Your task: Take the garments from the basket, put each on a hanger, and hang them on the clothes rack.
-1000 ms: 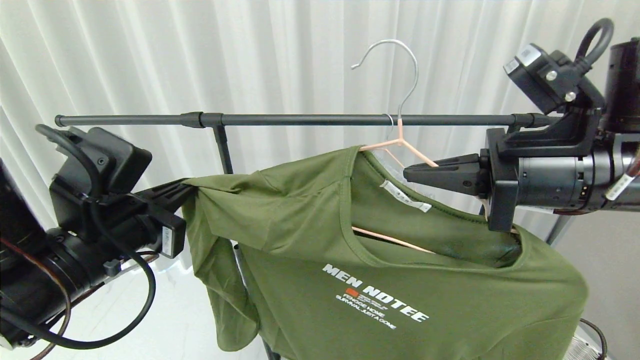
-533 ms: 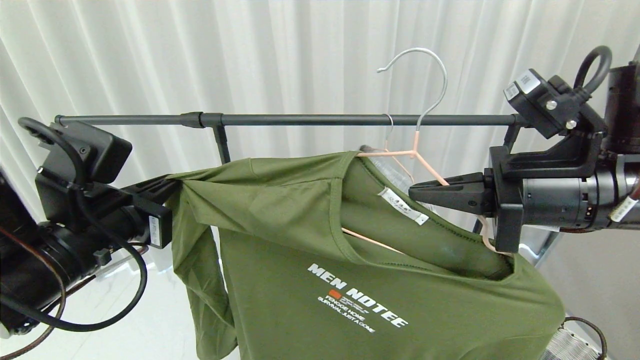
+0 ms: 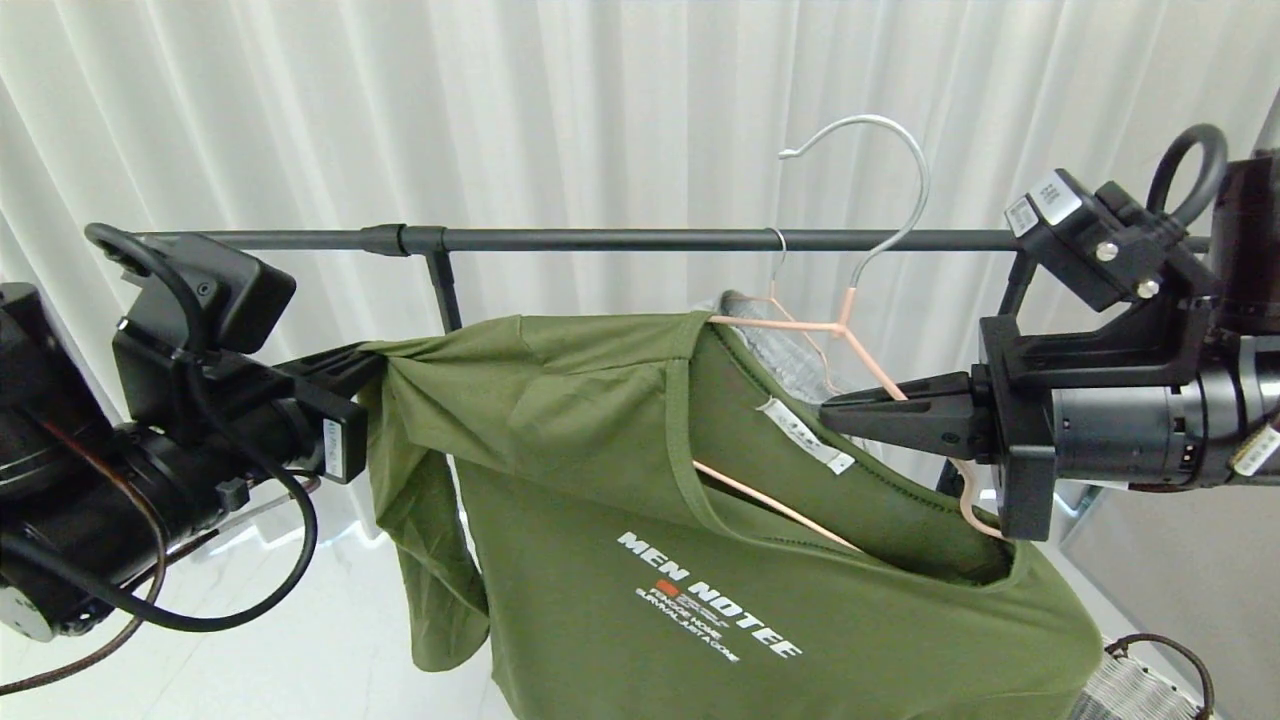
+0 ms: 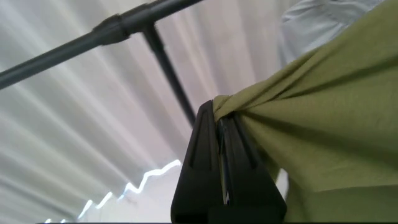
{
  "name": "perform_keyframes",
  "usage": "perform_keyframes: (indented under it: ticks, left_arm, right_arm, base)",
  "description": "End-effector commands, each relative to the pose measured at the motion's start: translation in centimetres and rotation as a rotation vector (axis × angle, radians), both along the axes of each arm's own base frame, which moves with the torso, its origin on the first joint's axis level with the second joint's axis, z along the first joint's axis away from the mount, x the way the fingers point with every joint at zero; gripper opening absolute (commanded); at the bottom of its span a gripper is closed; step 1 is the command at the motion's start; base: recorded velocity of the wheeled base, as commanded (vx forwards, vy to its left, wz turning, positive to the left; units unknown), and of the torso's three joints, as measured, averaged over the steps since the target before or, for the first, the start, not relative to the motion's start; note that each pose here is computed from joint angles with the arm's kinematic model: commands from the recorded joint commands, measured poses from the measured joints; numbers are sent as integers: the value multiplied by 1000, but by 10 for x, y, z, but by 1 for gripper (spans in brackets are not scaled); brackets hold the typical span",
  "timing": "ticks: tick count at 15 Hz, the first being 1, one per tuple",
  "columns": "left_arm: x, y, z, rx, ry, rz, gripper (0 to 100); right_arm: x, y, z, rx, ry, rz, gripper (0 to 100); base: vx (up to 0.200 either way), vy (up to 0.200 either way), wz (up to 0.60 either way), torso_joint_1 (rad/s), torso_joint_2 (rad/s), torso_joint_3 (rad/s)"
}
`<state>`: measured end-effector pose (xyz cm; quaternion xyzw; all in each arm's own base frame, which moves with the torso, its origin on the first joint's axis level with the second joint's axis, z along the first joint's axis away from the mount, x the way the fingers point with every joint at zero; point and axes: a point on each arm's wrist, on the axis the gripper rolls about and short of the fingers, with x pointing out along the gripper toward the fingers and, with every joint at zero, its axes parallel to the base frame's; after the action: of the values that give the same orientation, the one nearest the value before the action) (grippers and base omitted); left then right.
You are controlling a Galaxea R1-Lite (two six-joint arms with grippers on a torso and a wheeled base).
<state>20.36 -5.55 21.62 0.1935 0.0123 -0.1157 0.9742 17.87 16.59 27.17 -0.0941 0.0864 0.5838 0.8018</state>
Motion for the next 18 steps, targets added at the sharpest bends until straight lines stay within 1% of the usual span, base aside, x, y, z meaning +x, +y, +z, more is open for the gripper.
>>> perform_keyframes:
  ticks: [1,3,4,7,11,13,16,17,18]
  left_arm:
    - [5,-1,-7,11,31,-1,0]
    - [12,-2,-15,17,64,5,0]
    - [18,1,-19,21,82,27,0]
    - [27,10,-21,21,94,72,0]
    - [27,12,-24,23,105,81,0]
    - [27,12,-31,36,130,80,0]
    - [28,12,-34,42,142,81,0]
    - [24,10,-36,47,146,68,0]
    - [22,7,-35,49,128,54,0]
  right_arm:
    - [0,0,2,5,-7,2,0]
    - [-2,-1,5,13,-17,2,0]
    - [-4,-3,7,17,-21,2,0]
    - [-7,-5,10,24,-30,2,0]
    - [-6,-5,10,24,-30,2,0]
    - [-6,-5,12,31,-38,2,0]
    - [-6,-5,18,44,-53,1,0]
    - [-5,-4,20,46,-55,1,0]
    - [-4,-3,20,47,-57,2,0]
  base:
    - [0,0,0,0,0,0]
    - [0,0,0,0,0,0]
    - [0,0,0,0,0,0]
    - [0,0,0,0,0,0]
    - [0,0,0,0,0,0]
    - [0,0,0,0,0,0]
    - [0,0,0,0,0,0]
    - [0,0,0,0,0,0]
    - [0,0,0,0,0,0]
